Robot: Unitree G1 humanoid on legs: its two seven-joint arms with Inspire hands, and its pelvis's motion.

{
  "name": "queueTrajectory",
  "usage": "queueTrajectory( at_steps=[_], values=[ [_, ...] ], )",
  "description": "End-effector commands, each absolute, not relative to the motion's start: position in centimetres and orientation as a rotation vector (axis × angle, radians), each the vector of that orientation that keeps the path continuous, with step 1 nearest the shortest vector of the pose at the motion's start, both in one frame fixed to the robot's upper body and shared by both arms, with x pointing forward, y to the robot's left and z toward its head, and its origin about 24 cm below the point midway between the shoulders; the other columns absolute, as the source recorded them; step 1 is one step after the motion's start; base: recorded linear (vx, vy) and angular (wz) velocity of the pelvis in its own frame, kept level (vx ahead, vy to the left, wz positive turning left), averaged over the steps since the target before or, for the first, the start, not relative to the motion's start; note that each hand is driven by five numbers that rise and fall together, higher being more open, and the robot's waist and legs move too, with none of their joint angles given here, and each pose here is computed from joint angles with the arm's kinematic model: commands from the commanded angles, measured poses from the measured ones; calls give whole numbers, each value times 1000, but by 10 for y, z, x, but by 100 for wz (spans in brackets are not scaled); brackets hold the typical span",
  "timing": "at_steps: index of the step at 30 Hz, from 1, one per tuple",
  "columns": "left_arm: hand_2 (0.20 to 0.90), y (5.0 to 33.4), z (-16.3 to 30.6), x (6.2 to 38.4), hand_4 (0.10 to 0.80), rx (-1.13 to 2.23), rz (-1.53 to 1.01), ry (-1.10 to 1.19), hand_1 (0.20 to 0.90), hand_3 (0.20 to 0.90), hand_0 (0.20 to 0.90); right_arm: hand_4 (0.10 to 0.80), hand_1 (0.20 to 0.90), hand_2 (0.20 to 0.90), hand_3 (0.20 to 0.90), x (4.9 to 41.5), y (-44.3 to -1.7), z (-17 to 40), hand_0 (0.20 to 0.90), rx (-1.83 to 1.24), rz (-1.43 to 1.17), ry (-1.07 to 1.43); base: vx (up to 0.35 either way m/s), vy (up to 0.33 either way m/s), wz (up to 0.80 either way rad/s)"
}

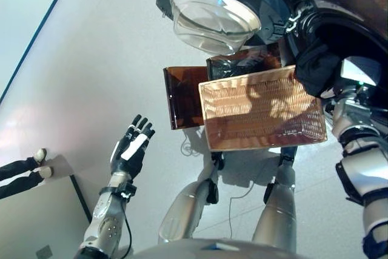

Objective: Pick up the clothes and place them into the washing machine

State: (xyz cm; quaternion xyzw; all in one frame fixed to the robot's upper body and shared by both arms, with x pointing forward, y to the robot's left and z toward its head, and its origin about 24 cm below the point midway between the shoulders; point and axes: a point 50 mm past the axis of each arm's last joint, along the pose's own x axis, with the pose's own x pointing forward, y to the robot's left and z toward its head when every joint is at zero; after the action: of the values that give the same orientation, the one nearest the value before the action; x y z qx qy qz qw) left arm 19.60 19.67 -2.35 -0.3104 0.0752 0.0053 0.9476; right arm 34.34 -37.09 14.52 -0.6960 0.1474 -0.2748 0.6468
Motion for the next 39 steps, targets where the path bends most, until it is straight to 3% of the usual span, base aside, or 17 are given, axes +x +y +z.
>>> queueTrajectory(
  at_steps=[1, 17, 23, 28, 29, 30, 39],
  values=[
    [900, 212, -2, 204, 800, -587, 23, 18, 900, 900, 900, 300, 200, 200, 200, 347, -380, 213, 200, -1554, -797, 112, 0, 0, 0],
    [900, 217, -1, 203, 800, -588, 33, 9, 900, 900, 900, 300, 200, 200, 200, 347, -379, 204, 200, -1496, -784, 134, 0, 0, 0],
    [900, 217, 0, 203, 800, -581, 35, 5, 900, 900, 900, 300, 200, 200, 200, 349, -377, 200, 200, -1325, -789, 103, 0, 0, 0],
    [900, 218, -2, 204, 800, -576, 58, 19, 900, 900, 900, 300, 200, 200, 200, 336, -394, 193, 200, -628, -955, 41, 0, 0, 0],
    [900, 218, -2, 204, 800, -575, 58, 19, 900, 900, 900, 300, 200, 200, 200, 335, -395, 193, 200, -626, -956, 41, 0, 0, 0],
    [900, 219, -2, 204, 800, -579, 63, 23, 900, 900, 900, 300, 200, 200, 200, 328, -404, 192, 200, -384, -1010, 6, 0, 0, 0],
    [900, 219, 0, 198, 800, -619, 50, 36, 900, 900, 900, 300, 200, 200, 200, 303, -433, 213, 200, 131, -1149, -206, 0, 0, 0]
  ],
)
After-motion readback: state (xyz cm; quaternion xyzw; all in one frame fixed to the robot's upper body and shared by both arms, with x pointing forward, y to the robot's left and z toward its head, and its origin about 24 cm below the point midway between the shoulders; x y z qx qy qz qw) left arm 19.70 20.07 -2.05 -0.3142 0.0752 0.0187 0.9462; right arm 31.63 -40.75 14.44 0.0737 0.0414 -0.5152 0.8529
